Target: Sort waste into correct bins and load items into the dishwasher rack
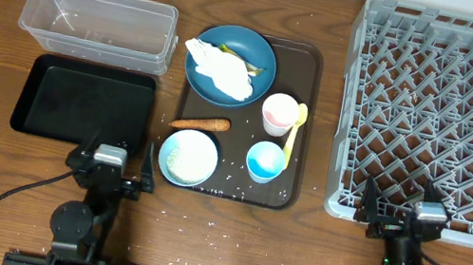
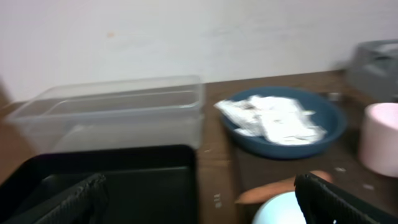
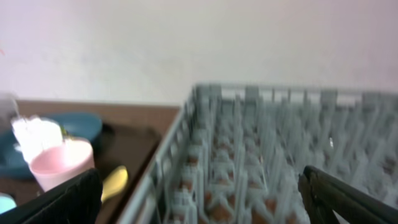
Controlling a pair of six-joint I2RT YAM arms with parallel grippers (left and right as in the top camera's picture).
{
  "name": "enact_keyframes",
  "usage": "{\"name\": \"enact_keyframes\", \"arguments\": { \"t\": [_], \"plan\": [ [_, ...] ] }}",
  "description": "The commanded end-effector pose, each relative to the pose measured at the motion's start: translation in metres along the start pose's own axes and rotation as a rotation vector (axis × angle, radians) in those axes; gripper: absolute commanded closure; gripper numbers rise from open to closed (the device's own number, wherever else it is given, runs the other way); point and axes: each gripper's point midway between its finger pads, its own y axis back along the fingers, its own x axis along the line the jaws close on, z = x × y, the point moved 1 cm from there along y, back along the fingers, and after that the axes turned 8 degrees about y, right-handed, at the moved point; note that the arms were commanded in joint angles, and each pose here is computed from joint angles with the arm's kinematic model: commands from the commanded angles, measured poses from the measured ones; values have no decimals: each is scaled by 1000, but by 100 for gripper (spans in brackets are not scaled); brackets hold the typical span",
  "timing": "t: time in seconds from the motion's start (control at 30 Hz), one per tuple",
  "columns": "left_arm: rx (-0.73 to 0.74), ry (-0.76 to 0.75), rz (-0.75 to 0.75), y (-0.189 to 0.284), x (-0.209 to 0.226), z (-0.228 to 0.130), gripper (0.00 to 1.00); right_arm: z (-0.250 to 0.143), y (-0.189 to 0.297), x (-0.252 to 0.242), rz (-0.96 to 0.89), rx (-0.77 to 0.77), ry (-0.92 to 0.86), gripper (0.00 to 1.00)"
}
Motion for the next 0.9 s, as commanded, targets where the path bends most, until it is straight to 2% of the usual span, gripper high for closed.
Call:
{"name": "enact_keyframes", "arguments": {
  "t": [0.0, 0.17, 0.27, 0.47, 0.63, 0.73, 0.87],
  "plan": [
    [-65, -5, -180, 4, -30, 17, 3, 19, 1, 6, 35, -71, -13, 1],
    [-155, -5, -188, 14, -36, 78, 3, 60, 6, -2, 11, -133, -8, 1],
    [-110, 4, -184, 10, -38, 110, 3, 86, 4, -6, 6, -143, -6, 1],
    [109, 42, -184, -35, -43, 168, 3, 128, -17, -8, 37, -90, 42, 1],
    [309, 65, -217, -91, -61, 209, 3, 133, -50, -10, 70, 99, 31, 1],
    [485, 64, -193, -124, -71, 215, 3, 130, -67, -11, 89, 236, 30, 1],
    [695, 26, -172, -160, -93, 200, 3, 124, -85, -12, 115, 402, 26, 1]
  ]
}}
